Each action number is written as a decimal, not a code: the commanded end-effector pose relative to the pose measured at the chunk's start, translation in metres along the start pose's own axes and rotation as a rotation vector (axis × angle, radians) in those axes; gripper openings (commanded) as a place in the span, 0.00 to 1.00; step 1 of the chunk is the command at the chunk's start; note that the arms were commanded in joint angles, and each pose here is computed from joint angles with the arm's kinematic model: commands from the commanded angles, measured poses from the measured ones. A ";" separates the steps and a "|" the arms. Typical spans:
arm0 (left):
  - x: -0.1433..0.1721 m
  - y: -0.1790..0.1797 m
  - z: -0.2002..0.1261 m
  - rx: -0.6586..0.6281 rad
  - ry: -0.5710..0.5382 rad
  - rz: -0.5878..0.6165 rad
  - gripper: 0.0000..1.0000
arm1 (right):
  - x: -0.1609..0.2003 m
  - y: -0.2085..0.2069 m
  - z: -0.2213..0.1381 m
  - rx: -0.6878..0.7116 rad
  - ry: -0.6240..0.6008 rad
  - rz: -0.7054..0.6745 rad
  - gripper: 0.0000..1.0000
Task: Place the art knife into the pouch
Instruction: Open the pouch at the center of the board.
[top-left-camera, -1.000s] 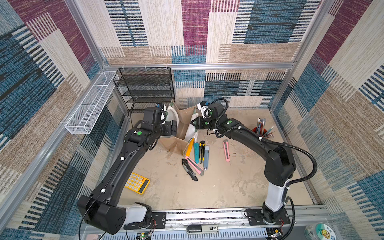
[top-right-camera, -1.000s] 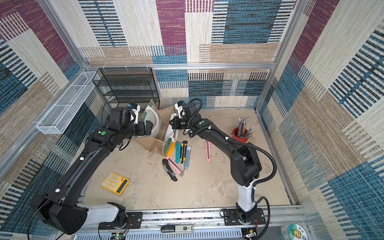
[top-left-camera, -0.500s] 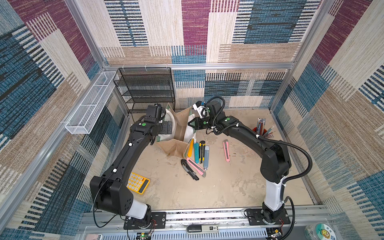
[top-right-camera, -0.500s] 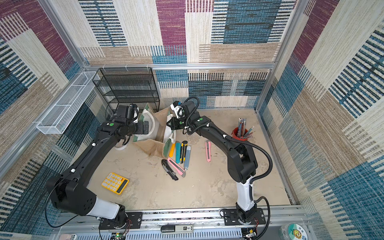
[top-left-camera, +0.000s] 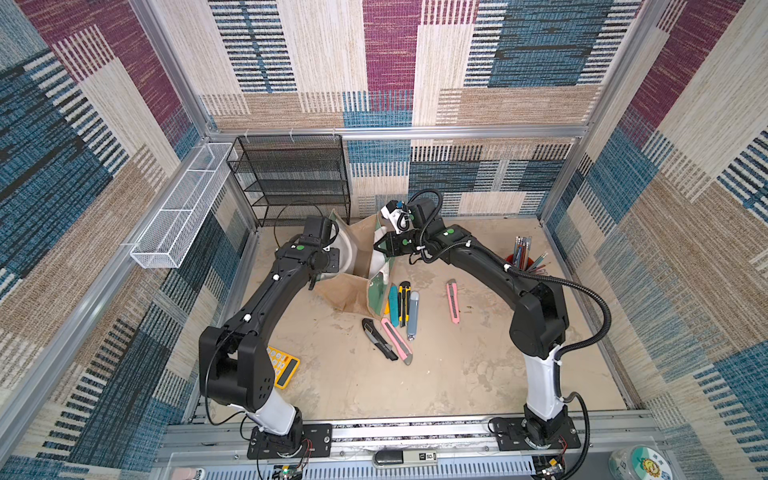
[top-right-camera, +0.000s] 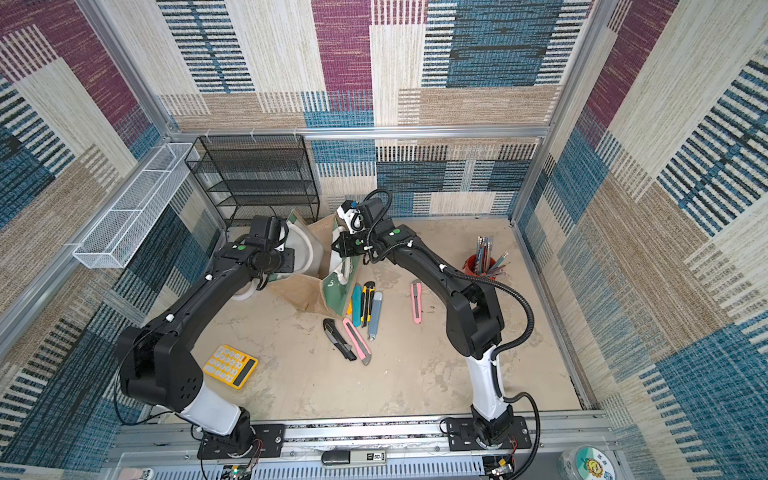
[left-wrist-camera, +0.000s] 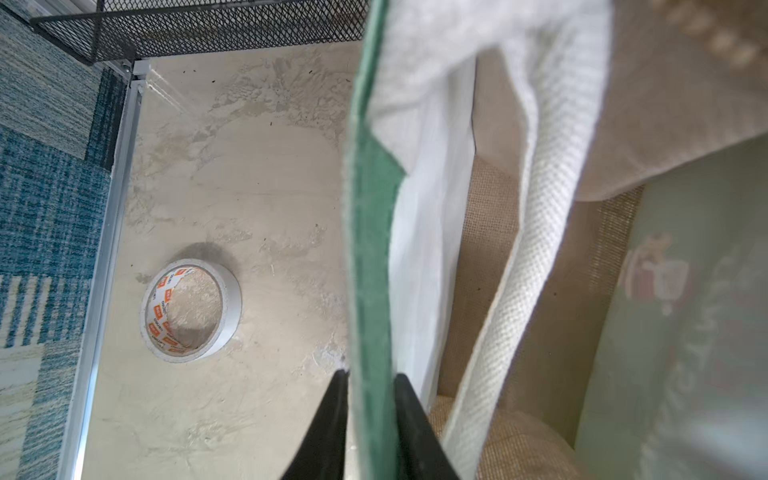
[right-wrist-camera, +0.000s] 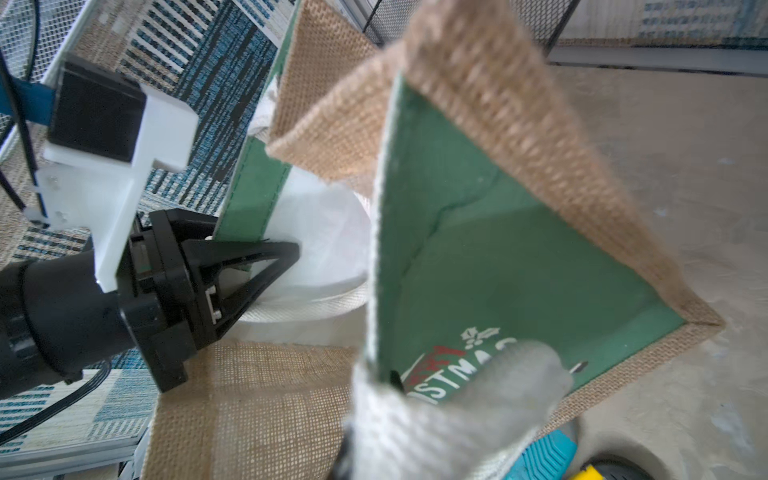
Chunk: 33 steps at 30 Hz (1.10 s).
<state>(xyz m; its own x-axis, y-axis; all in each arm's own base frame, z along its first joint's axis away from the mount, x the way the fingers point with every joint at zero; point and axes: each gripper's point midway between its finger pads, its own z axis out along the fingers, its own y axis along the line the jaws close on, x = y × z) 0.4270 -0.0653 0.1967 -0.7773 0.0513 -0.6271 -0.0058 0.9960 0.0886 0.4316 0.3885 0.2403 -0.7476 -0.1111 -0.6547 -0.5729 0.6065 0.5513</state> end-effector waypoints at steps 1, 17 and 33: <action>-0.003 0.013 0.000 -0.069 0.004 0.013 0.06 | -0.002 -0.009 -0.003 0.065 -0.003 -0.019 0.00; -0.017 0.020 -0.021 -0.065 -0.056 -0.009 0.00 | -0.004 -0.018 -0.013 0.140 -0.011 -0.029 0.40; -0.021 0.009 -0.021 0.004 -0.100 -0.021 0.00 | 0.026 -0.042 -0.066 0.300 -0.124 -0.025 0.70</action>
<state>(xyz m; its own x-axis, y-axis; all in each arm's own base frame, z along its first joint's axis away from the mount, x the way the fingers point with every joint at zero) 0.4253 -0.0526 0.2149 -0.7463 0.0455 -0.6641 -0.0358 0.9935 0.1082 0.4104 0.3239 0.2412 -0.7022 -0.0893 -0.7064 -0.5031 0.7643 0.4035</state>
